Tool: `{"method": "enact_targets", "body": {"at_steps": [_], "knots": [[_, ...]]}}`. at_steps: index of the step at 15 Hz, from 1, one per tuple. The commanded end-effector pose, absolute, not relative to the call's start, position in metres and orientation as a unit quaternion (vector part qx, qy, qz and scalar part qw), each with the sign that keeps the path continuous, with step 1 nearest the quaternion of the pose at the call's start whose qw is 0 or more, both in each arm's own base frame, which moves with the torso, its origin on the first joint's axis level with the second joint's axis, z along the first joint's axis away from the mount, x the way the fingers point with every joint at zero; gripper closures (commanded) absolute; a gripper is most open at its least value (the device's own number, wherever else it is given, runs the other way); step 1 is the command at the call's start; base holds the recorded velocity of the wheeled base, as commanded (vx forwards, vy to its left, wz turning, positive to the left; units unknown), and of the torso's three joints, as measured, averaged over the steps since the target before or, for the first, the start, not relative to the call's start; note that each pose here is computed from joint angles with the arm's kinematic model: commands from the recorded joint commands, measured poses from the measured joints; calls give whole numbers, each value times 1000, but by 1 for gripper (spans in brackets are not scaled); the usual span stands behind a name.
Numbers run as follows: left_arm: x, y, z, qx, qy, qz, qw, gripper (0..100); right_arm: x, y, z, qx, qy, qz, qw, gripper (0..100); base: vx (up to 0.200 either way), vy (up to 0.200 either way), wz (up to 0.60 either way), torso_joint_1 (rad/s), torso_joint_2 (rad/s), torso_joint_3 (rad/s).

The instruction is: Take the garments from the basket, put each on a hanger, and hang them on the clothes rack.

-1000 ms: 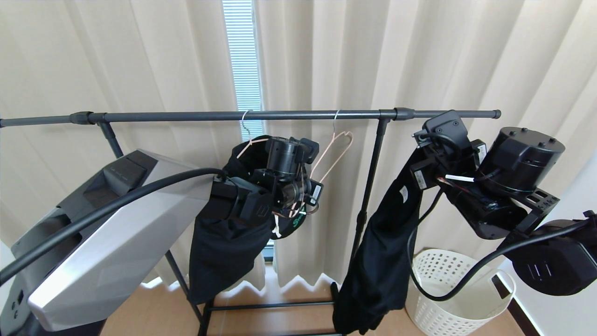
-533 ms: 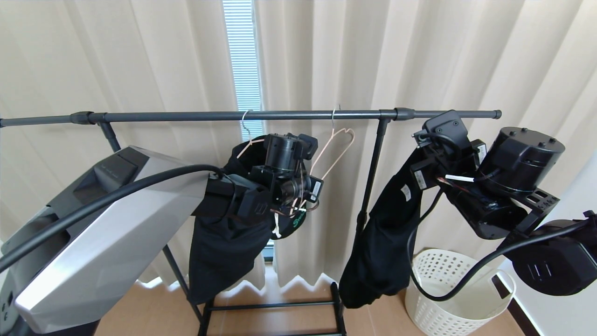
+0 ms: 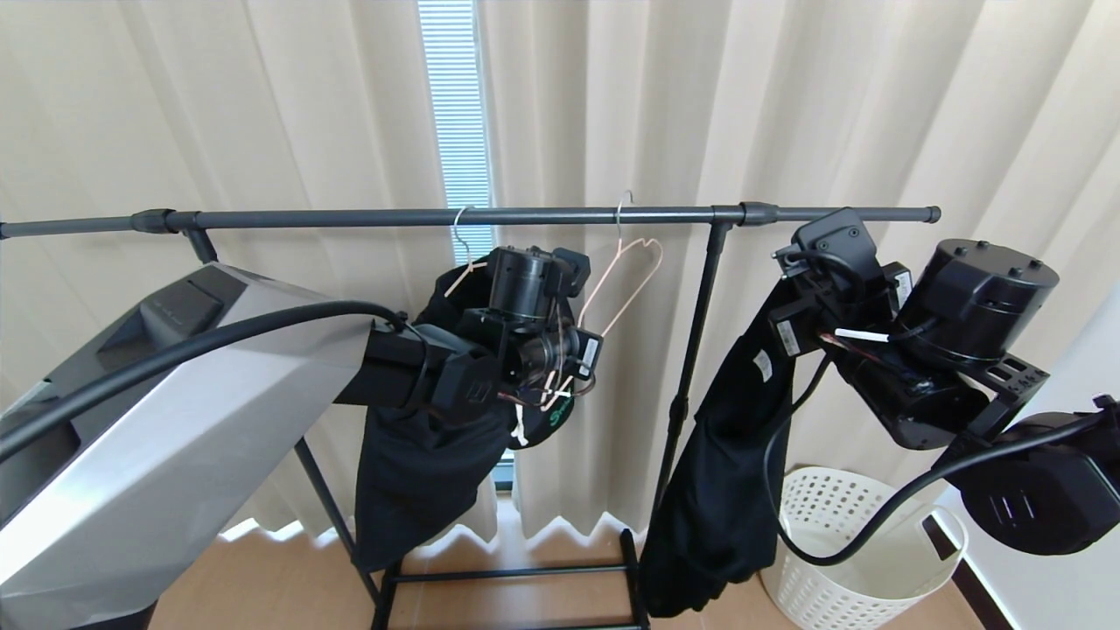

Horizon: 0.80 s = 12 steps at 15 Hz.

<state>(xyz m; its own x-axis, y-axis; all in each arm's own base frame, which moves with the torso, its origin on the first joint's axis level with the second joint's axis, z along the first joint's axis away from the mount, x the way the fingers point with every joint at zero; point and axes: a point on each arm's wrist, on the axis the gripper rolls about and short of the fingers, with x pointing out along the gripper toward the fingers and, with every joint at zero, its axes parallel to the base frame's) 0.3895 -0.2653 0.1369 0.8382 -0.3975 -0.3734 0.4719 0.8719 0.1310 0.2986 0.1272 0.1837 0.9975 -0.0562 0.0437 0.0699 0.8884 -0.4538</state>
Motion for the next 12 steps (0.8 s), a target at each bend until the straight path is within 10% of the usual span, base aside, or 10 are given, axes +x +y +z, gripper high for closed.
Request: {"method": "enact_targets", "body": {"at_steps": [1, 12], "knots": [[382, -261, 144, 105, 170, -228, 953, 100, 299, 128, 181, -236, -11, -31, 971, 100, 0, 0, 0, 0, 0, 0], [339, -241, 160, 98, 150, -238, 955, 100, 299, 127, 180, -237, -10, -30, 971, 100, 0, 0, 0, 0, 0, 0]]}}
